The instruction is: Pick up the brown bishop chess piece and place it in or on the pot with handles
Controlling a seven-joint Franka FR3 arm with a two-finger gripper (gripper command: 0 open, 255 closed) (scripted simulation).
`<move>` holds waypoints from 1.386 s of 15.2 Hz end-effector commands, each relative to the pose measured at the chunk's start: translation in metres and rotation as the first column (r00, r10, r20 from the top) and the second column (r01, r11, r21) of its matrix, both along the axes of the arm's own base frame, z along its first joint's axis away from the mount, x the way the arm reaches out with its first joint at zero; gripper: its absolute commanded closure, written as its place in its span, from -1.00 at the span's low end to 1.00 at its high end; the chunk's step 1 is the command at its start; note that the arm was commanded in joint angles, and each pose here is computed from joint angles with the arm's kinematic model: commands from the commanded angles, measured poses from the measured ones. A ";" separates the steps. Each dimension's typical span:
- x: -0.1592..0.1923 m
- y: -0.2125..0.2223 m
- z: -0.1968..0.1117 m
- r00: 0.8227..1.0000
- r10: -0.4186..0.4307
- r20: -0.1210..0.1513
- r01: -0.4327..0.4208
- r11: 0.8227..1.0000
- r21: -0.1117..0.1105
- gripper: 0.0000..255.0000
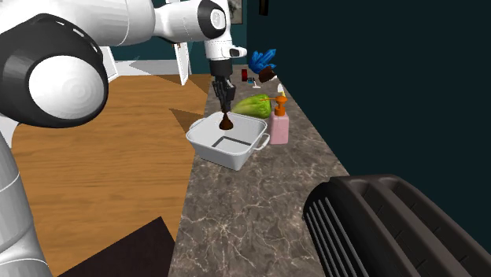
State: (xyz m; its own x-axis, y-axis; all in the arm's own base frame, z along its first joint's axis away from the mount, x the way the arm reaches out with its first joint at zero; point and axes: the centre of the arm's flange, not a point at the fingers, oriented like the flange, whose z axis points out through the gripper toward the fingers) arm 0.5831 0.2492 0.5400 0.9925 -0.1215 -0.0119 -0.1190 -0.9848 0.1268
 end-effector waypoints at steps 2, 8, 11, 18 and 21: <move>0.000 -0.001 -0.016 1.000 0.000 0.001 0.000 1.000 0.000 1.00; 0.000 -0.001 -0.031 1.000 0.000 0.001 0.000 1.000 0.000 1.00; 0.000 -0.001 -0.031 1.000 0.000 0.001 0.000 1.000 0.000 1.00; 0.000 -0.001 -0.031 1.000 0.000 0.001 0.000 1.000 0.000 -1.00; 0.001 0.004 0.009 1.000 0.000 0.001 0.000 1.000 0.000 -1.00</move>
